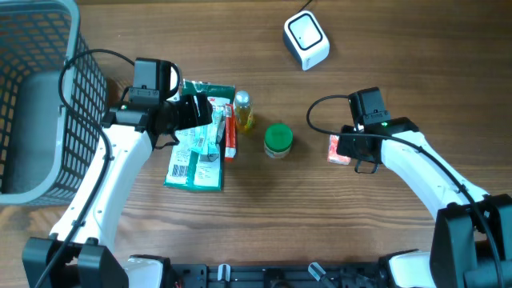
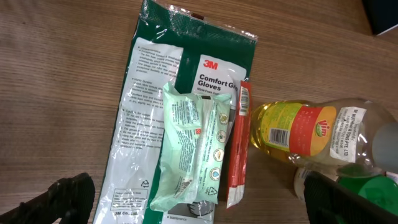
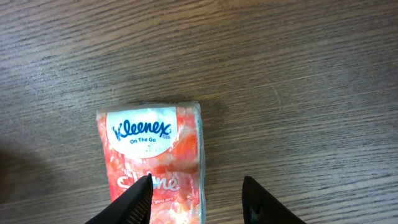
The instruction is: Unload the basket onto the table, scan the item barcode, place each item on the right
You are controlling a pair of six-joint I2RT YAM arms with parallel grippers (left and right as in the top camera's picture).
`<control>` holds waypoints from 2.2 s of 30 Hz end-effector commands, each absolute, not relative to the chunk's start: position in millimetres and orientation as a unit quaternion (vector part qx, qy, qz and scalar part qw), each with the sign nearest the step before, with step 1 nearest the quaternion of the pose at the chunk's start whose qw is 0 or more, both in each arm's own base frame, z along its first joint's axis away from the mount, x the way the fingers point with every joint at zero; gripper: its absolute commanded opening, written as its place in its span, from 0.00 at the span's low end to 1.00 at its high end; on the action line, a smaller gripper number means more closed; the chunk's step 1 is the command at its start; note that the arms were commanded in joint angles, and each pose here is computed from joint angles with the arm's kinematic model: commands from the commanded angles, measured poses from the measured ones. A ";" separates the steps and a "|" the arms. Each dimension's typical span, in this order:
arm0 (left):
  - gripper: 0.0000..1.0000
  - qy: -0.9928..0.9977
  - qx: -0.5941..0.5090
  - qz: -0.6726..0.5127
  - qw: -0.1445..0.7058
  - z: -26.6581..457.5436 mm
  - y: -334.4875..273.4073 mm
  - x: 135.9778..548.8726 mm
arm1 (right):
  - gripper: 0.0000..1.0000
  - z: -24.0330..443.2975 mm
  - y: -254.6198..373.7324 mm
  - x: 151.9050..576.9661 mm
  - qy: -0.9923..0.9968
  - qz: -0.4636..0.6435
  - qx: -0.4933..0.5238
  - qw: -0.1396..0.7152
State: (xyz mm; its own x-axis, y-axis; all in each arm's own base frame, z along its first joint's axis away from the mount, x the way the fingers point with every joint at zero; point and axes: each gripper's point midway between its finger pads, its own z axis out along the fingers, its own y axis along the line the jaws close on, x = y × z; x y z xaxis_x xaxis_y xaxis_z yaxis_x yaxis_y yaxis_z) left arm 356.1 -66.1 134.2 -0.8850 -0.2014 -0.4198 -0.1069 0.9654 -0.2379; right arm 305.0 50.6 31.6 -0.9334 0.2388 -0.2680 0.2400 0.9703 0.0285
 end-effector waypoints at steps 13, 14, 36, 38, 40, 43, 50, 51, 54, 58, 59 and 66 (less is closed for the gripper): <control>1.00 0.963 -0.086 -0.112 0.231 139.1 -67.1 358.9 | 0.38 26.0 52.1 298.7 0.983 0.006 0.135 0.122; 1.00 0.963 -0.086 -0.112 0.231 139.1 -67.1 358.9 | 0.38 24.3 51.8 297.5 0.984 0.005 0.135 0.119; 1.00 0.963 -0.086 -0.112 0.231 139.1 -67.1 358.9 | 0.04 35.7 70.6 302.3 0.964 0.163 0.123 0.169; 1.00 0.963 -0.086 -0.112 0.231 139.1 -67.1 358.9 | 0.04 68.7 80.3 305.8 0.946 0.239 0.087 0.201; 1.00 0.963 -0.086 -0.112 0.231 139.1 -67.1 358.9 | 0.04 112.8 87.5 301.9 0.912 0.330 0.072 0.233; 1.00 0.963 -0.086 -0.112 0.231 139.2 -67.1 359.0 | 0.04 171.4 102.2 282.8 0.850 0.459 0.030 0.256; 1.00 0.963 -0.086 -0.112 0.231 139.2 -67.1 359.0 | 0.04 262.8 143.0 221.3 0.682 0.692 -0.126 0.201; 1.00 0.963 -0.086 -0.112 0.231 139.1 -67.1 358.9 | 0.04 263.3 147.6 217.8 0.681 0.694 -0.132 0.192; 1.00 0.963 -0.086 -0.112 0.231 139.1 -67.1 358.9 | 0.04 263.9 172.5 199.5 0.670 0.703 -0.180 0.158; 1.00 0.963 -0.086 -0.112 0.231 139.1 -67.1 358.9 | 0.04 267.7 199.6 176.6 0.651 0.708 -0.244 0.123; 1.00 0.963 -0.086 -0.112 0.231 139.1 -67.1 358.9 | 0.04 269.7 204.9 172.5 0.646 0.709 -0.257 0.116; 1.00 0.963 -0.086 -0.112 0.231 139.1 -67.1 358.9 | 0.04 275.9 216.7 163.9 0.642 0.711 -0.273 0.087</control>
